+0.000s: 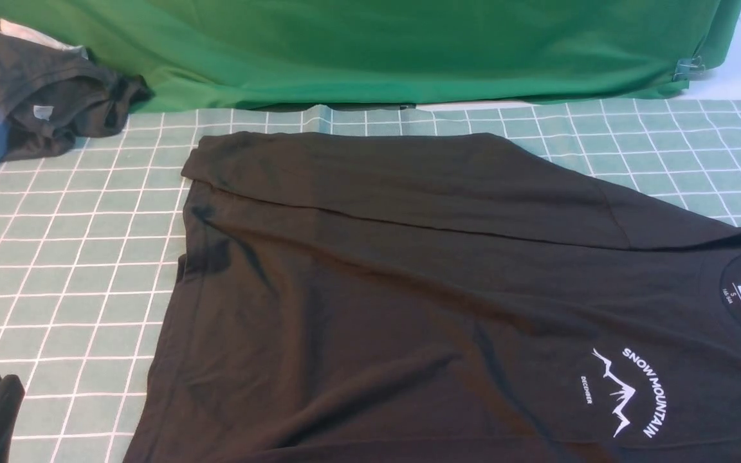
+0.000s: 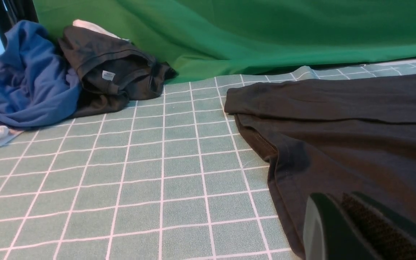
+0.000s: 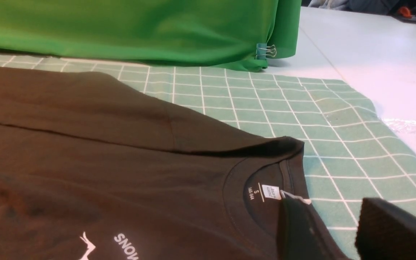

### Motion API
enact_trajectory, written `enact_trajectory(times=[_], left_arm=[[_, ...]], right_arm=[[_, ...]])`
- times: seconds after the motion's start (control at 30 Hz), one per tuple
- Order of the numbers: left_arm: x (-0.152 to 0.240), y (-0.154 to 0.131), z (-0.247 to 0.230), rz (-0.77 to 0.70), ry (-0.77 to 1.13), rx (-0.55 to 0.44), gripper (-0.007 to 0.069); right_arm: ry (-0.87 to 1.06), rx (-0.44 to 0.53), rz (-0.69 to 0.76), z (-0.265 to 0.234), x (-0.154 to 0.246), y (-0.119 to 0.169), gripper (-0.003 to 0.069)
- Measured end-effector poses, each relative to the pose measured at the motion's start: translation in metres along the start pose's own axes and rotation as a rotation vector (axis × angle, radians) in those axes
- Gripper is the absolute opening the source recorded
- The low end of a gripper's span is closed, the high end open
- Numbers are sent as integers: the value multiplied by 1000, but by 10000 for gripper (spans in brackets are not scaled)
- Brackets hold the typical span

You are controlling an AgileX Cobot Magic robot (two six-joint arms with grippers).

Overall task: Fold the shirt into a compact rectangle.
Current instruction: 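Grasp the left edge of the dark T-shirt lying flat on the table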

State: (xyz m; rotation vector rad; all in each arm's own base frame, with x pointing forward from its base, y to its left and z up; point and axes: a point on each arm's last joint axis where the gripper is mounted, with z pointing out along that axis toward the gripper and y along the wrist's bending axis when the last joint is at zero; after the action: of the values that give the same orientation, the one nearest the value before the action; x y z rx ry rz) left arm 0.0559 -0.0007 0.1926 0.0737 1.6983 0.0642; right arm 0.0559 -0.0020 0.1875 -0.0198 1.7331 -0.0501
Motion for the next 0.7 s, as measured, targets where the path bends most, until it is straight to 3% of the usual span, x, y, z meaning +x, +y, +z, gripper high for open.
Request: enact_trajectory(times=[0.13, 0.3, 0.43, 0.5, 0.57, 0.63, 0.7], left_arm=[[-4, 0, 0, -12, -39, -5, 16], [-19, 3, -2, -200, -212, -16, 16], [-34, 12, -8, -422, -412, -49, 16], [-45, 19, -14, -603, -577, -55, 16], [-55, 24, -22, -671, -727, -45, 16], [-62, 24, -27, -673, -793, -26, 16], [-90, 22, -33, -653, -806, 29, 16]], right_arm=[[0, 0, 0, 0, 0, 0, 242], [0, 0, 0, 0, 0, 0, 242], [0, 0, 0, 0, 0, 0, 242], [0, 0, 0, 0, 0, 0, 242], [-18, -2, 12, 0, -2, 0, 242], [-57, -8, 52, 0, -5, 1, 242], [-185, -37, 256, -2, -17, 1, 242]])
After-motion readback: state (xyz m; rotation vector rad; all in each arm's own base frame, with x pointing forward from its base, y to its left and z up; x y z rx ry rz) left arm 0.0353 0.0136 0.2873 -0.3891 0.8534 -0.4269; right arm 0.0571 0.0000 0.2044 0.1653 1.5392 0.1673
